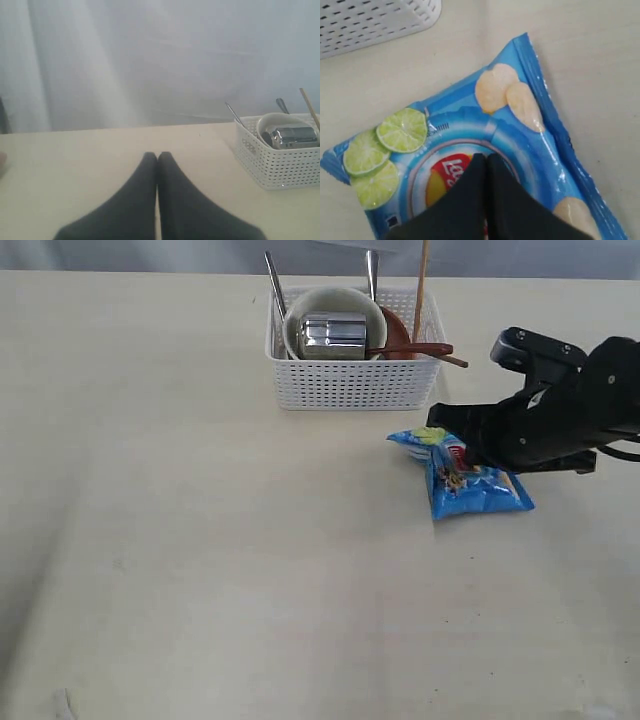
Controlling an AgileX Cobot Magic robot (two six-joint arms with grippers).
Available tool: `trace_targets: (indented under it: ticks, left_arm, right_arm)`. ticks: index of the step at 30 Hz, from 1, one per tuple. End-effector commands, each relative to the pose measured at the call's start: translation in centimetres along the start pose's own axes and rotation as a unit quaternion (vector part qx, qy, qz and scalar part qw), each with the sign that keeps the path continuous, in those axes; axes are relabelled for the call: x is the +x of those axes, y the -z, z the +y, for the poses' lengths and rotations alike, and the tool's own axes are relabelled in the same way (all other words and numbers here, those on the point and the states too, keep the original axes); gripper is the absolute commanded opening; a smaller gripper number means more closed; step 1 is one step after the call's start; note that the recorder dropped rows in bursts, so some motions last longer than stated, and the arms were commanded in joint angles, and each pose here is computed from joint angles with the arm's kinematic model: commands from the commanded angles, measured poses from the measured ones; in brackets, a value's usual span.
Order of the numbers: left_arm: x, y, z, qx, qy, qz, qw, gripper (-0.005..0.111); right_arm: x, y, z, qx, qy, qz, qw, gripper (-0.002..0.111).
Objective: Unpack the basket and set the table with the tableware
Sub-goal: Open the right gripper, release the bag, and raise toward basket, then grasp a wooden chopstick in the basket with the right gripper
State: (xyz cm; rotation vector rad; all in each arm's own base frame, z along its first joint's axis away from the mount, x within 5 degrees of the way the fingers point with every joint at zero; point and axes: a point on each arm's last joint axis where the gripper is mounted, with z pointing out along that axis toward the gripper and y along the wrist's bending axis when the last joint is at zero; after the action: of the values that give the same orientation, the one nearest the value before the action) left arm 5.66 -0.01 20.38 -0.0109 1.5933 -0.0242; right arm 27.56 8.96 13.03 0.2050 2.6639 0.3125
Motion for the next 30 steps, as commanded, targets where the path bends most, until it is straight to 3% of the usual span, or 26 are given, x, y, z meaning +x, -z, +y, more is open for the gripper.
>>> trace_targets:
  ticks: [1, 21, 25, 27, 30]
  left_arm:
    - [0.0, 0.0, 0.0, 0.003, 0.003, -0.004, 1.000, 0.000]
    - [0.0, 0.0, 0.0, 0.003, 0.003, -0.004, 1.000, 0.000]
    - [0.0, 0.0, 0.0, 0.003, 0.003, -0.004, 1.000, 0.000]
    - [0.0, 0.0, 0.0, 0.003, 0.003, -0.004, 1.000, 0.000]
    - [0.0, 0.0, 0.0, 0.003, 0.003, -0.004, 1.000, 0.000]
  right_arm:
    - [0.6, -0.1, -0.6, 0.007, -0.007, 0.009, 1.000, 0.000]
    - [-1.6, 0.6, -1.2, -0.001, -0.021, -0.086, 0.996, 0.000]
    - [-1.8, 2.5, -1.3, -0.001, 0.037, -0.078, 0.996, 0.001]
    - [-1.8, 3.6, -1.1, -0.006, 0.055, -0.077, 0.996, 0.009]
    - [-1.8, 5.6, -0.7, -0.017, 0.069, -0.086, 0.994, 0.036]
